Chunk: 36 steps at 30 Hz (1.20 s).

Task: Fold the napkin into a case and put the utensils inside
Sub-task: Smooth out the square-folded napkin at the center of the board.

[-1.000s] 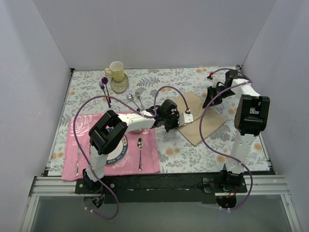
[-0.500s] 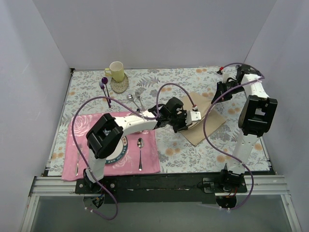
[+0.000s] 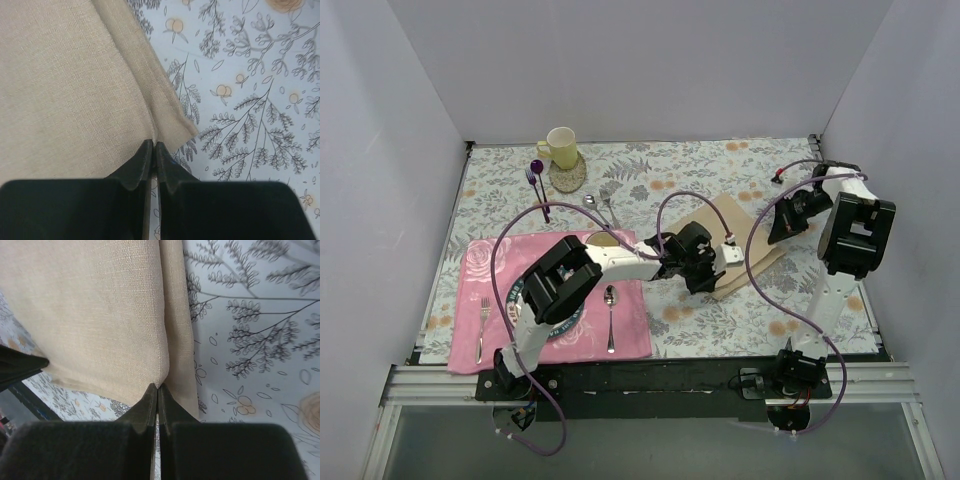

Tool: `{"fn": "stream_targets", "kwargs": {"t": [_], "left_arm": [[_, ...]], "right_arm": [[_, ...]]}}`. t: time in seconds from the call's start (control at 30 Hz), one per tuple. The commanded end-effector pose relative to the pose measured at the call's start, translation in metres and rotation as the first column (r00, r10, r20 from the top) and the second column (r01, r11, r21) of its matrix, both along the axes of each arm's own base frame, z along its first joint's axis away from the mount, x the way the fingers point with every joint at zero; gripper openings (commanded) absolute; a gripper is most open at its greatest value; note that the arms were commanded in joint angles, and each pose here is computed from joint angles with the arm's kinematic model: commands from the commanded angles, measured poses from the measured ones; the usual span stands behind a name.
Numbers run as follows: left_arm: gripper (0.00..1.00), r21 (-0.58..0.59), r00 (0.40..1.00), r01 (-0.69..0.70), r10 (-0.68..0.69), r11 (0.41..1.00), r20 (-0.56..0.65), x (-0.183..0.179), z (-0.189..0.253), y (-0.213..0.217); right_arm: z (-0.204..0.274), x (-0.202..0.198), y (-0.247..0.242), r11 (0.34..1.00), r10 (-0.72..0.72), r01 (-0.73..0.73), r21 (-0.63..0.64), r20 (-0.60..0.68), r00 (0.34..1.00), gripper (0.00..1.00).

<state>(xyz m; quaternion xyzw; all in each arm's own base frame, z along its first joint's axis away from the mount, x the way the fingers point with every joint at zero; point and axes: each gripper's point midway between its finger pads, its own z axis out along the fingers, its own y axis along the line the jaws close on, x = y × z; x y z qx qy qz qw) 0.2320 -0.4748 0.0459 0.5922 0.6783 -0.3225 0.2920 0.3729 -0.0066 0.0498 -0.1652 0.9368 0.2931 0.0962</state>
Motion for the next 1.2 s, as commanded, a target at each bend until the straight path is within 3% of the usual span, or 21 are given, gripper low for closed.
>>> {"fn": "stream_targets", "kwargs": {"t": [0.0,0.27,0.43,0.63,0.73,0.87,0.97,1.1,1.17], "left_arm": [[0.00,0.086,0.999,-0.022,0.025,0.996,-0.034,-0.003,-0.024,0.020],[0.00,0.192,0.998,-0.050,0.057,0.980,-0.030,0.031,-0.035,0.087],[0.00,0.232,0.998,0.027,-0.038,0.972,0.044,0.040,-0.020,0.127],[0.00,0.222,0.994,0.090,-0.103,0.971,0.047,0.036,-0.013,0.138],[0.00,0.204,0.995,0.077,-0.088,0.976,0.043,0.042,-0.010,0.130],[0.00,0.196,0.998,0.046,-0.054,0.980,0.034,0.048,-0.010,0.124],[0.00,0.187,0.998,0.044,-0.053,0.981,0.041,0.049,-0.006,0.123],[0.00,0.182,0.997,0.047,-0.057,0.982,0.051,0.048,-0.002,0.124],[0.00,0.173,0.996,0.045,-0.057,0.984,0.062,0.048,0.004,0.124]], "right_arm": [[-0.019,-0.004,0.001,1.000,0.025,-0.025,-0.015,0.014,1.000,0.01],[-0.021,-0.038,0.026,0.998,0.053,-0.052,0.040,-0.024,0.998,0.01],[-0.007,-0.077,0.062,0.987,0.058,-0.052,0.149,-0.033,0.998,0.01],[0.007,-0.086,0.083,0.973,0.033,-0.025,0.230,-0.034,0.999,0.02],[0.008,-0.083,0.081,0.976,0.024,-0.014,0.217,-0.043,0.999,0.24],[0.008,-0.082,0.077,0.982,0.006,0.004,0.190,-0.056,0.998,0.33],[0.003,-0.087,0.076,0.984,0.005,0.010,0.176,-0.086,0.996,0.24],[0.001,-0.086,0.075,0.985,-0.003,0.020,0.170,-0.102,0.995,0.01],[0.006,-0.082,0.077,0.982,-0.010,0.028,0.185,-0.096,0.995,0.01]]}}
